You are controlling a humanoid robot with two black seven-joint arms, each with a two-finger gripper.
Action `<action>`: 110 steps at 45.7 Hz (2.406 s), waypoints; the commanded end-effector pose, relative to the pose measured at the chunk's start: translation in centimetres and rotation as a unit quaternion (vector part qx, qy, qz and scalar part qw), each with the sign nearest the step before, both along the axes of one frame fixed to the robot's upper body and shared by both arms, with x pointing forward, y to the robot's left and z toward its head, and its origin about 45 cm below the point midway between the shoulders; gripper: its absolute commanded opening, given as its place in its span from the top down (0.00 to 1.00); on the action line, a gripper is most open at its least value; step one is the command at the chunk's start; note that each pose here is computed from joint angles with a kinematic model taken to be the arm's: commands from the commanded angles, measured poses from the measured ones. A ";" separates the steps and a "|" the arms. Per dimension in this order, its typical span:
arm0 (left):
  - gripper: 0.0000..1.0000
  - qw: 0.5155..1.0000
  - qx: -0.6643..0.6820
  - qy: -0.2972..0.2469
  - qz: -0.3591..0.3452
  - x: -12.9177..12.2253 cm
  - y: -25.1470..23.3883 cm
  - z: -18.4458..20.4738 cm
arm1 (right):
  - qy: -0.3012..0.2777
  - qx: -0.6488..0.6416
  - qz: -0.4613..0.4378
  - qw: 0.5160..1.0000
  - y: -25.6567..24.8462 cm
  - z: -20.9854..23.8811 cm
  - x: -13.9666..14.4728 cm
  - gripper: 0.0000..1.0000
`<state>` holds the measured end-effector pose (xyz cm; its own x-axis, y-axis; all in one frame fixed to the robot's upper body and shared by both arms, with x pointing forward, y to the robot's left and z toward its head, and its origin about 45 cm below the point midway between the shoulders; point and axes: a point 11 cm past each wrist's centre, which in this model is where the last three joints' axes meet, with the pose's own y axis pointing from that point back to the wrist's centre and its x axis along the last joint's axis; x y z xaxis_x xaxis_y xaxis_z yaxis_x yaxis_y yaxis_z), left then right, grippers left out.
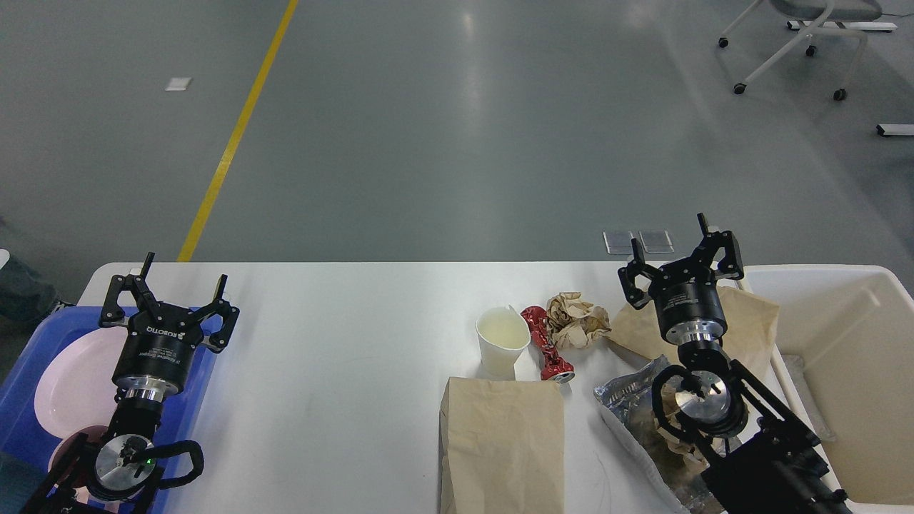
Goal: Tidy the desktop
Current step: 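Pull the right gripper back from the crumpled paper, dragging the plastic bag, then raise the right gripper up and away from the table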
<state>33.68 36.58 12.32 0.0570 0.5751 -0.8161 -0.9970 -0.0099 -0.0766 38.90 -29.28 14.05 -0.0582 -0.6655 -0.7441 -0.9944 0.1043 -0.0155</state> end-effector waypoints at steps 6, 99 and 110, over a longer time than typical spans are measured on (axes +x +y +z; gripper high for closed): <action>0.04 1.000 0.000 0.000 0.000 0.0 0.0 0.0 | -0.013 0.018 -0.026 0.999 -1.8 1.0 0.5 0.00; 0.04 1.000 0.000 0.000 -0.001 0.0 -0.1 0.0 | -0.001 -0.028 0.005 1.000 -2.6 -0.1 -2.0 0.00; 0.04 1.000 0.000 0.000 -0.001 0.0 -0.1 0.0 | 0.018 -0.105 0.054 0.993 -3.7 -0.2 -2.2 0.00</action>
